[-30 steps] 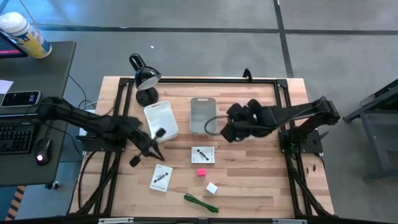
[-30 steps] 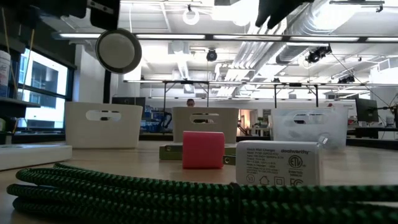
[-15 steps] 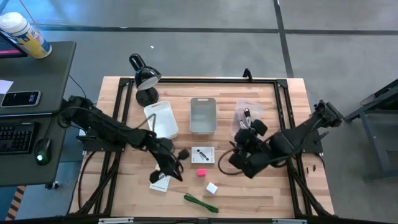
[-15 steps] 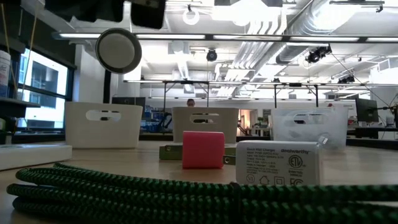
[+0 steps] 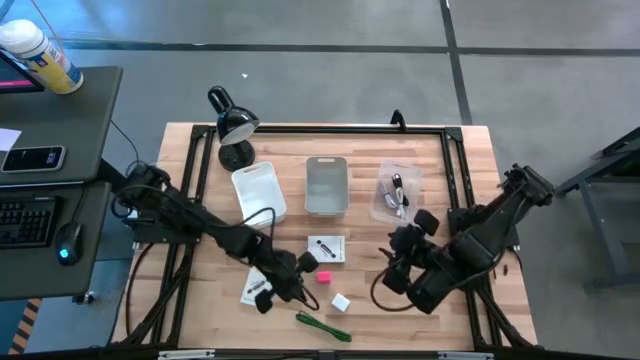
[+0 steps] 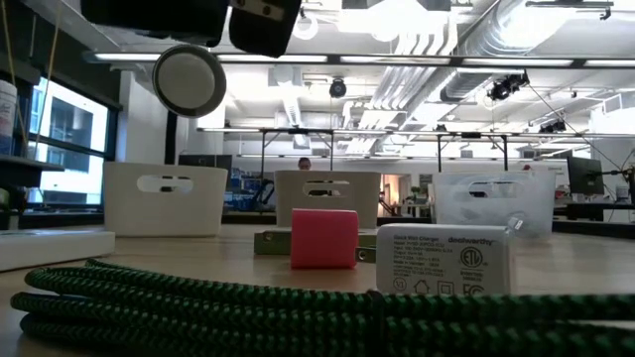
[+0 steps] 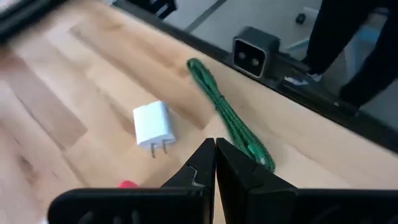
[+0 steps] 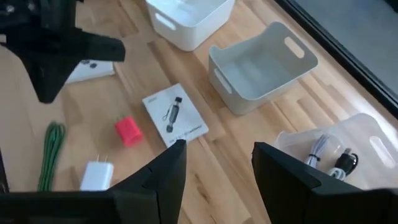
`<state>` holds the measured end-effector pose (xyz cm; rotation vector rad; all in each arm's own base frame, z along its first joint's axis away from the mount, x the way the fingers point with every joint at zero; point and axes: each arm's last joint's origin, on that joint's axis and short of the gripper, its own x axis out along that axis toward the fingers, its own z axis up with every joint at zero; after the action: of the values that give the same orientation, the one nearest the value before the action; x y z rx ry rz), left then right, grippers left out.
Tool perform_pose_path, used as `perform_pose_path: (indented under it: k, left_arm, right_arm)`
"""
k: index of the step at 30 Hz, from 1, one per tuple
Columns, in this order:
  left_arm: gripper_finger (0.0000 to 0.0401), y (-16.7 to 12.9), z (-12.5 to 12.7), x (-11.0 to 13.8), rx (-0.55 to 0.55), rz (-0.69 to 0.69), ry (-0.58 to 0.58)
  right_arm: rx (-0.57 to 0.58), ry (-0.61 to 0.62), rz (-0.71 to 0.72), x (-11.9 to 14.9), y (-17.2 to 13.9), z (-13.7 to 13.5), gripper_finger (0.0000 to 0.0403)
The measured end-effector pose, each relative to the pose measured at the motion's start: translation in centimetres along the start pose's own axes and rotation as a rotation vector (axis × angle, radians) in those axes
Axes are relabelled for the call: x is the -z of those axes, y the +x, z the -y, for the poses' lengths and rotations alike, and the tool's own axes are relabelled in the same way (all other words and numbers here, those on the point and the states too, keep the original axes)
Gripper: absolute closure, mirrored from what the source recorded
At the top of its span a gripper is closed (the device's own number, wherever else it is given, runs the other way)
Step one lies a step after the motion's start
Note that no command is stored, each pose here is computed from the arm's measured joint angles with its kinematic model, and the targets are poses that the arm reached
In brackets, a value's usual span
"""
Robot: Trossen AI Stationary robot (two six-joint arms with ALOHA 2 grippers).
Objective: Pick and place items into bin
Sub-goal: Put the green charger cable into the transparent bin
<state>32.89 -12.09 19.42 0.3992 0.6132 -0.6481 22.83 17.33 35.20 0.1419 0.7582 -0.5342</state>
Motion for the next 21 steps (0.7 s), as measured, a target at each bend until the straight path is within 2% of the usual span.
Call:
perform_pose_path:
  k: [7,14,18,21]
  left_arm:
    - [0.0398,1.8,1.2,-3.0,0.003,0.020,-0.222]
    - [0.0398,3.7,2.7,-5.1,-0.173,-0.124,-0.216]
    - [0.0393,5.1,3.4,-5.5,-0.162,-0.187,-0.198]
    - [0.0366,5.8,3.7,-6.2,-0.162,-0.181,-0.204]
  right_arm:
    - [-0.003,-0.160,-0.029,2.4,-2.2,0.0,0.0238]
    - [-0.046,-0.263,-0.024,4.4,-4.2,-0.3,0.0247]
    - [-0.063,-0.283,-0.022,4.9,-4.7,-0.4,0.0243]
    - [-0.068,-0.278,-0.021,5.0,-4.9,-0.4,0.0237]
